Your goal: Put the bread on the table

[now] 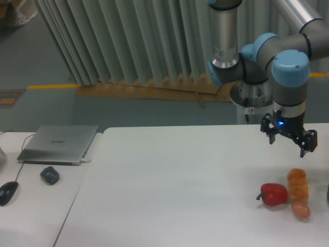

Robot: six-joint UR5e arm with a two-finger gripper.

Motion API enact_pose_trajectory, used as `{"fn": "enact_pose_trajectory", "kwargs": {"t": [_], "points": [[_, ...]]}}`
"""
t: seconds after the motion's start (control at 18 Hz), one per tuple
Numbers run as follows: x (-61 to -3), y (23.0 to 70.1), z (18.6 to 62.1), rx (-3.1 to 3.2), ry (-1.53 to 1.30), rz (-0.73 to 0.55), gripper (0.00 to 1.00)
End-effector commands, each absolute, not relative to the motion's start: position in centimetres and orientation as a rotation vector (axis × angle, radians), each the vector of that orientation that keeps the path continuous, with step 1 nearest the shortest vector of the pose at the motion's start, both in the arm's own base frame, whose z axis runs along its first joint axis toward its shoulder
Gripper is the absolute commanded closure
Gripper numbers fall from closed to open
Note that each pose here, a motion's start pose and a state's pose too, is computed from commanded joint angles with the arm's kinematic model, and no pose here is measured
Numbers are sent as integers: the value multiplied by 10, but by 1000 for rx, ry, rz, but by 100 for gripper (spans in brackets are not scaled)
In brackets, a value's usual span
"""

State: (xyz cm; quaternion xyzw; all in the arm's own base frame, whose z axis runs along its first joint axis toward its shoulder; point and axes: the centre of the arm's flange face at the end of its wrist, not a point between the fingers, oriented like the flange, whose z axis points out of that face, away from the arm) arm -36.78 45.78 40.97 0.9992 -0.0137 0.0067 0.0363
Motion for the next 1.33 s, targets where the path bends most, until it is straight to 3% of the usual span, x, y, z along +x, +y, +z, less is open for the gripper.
{"fn": "enact_pose_trajectory", "kwargs": {"t": [1.33], "points": [[-366, 458, 406, 3068, -42, 26, 0]]}}
